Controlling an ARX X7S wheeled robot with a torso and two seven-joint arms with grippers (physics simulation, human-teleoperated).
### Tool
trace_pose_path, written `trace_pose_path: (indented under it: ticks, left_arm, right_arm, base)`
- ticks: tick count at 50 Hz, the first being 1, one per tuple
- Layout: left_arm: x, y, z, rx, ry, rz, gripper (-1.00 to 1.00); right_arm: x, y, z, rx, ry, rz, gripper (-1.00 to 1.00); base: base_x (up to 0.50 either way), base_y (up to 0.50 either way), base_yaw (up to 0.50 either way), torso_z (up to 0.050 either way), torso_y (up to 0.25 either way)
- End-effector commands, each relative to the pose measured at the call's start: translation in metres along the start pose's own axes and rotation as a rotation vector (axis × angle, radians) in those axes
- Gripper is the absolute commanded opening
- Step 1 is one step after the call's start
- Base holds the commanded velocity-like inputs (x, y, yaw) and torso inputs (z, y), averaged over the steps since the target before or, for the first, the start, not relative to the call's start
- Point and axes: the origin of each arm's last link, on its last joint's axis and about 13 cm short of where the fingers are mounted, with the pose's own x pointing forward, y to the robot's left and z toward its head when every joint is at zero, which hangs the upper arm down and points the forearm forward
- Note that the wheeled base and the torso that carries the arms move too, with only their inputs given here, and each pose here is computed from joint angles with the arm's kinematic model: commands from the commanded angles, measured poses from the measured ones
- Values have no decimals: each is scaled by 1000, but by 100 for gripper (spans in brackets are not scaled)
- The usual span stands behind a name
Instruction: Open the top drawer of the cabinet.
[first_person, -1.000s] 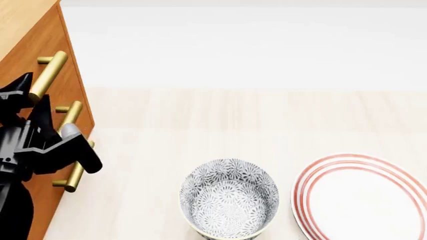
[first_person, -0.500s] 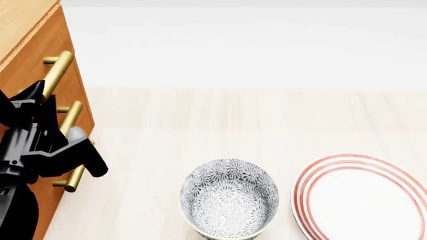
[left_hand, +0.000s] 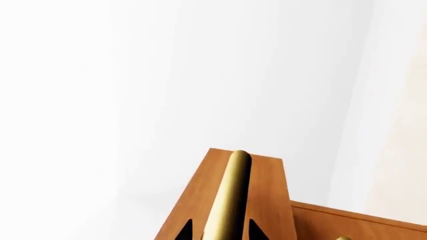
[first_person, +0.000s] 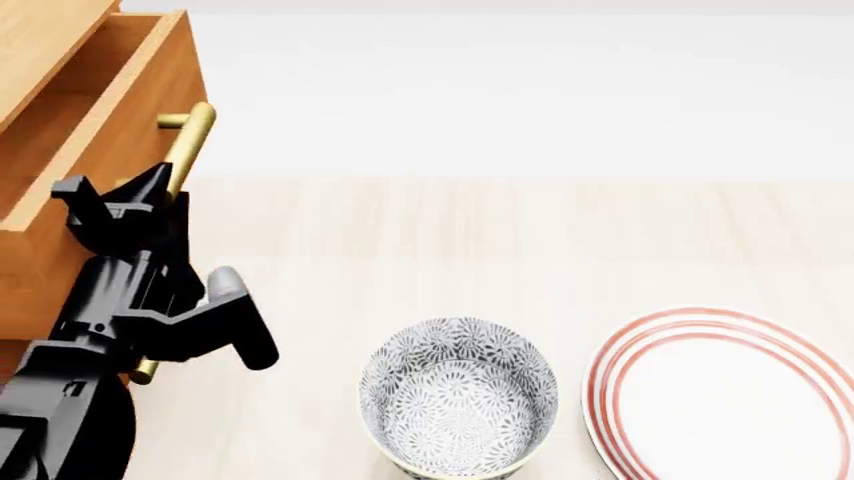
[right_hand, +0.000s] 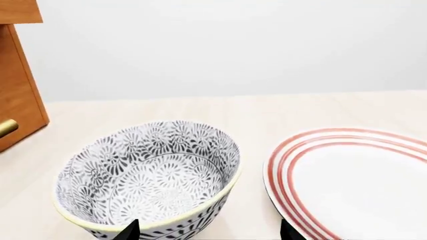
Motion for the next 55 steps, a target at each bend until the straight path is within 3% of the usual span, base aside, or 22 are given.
trace_pose_path:
  ticks: [1, 15, 28, 29, 41, 42, 45, 49, 55]
  left_arm:
    - [7, 7, 39, -42, -123, 6, -100]
    - [2, 10, 67, -62, -210, 7, -100]
    - [-1, 7, 73, -73, -230, 3, -100]
    - [0, 7, 72, -81, -222, 4, 100]
    - [-2, 11, 74, -143, -205, 23, 100]
    - [-3, 11, 78, -195, -209, 12, 100]
    - [-7, 13, 84, -234, -230, 10, 100]
    - [-15, 23, 95, -367, -265, 8, 100]
    - [-22, 40, 103, -442, -297, 42, 100]
  right_arm:
    - [2, 0, 1, 10, -13, 3, 100]
    - [1, 0, 0, 14, -10, 4, 100]
    - [2, 0, -1, 14, -4, 4, 100]
    - [2, 0, -2, 15, -2, 4, 100]
    - [2, 0, -1, 16, 4, 1, 100]
    - [2, 0, 0, 17, 4, -1, 100]
    - [2, 0, -1, 18, 4, -2, 100]
    - [2, 0, 0, 19, 4, -4, 100]
    - [2, -1, 1, 20, 5, -7, 100]
  base:
    - [0, 0, -3, 0, 0]
    - [2, 0, -3, 0, 0]
    - [-5, -1, 0, 0, 3]
    - [0, 0, 0, 0, 0]
    - [0, 0, 0, 0, 0]
    - [0, 0, 0, 0, 0]
    - [0, 0, 0, 0, 0]
    - [0, 0, 0, 0, 0]
    - [0, 0, 0, 0, 0]
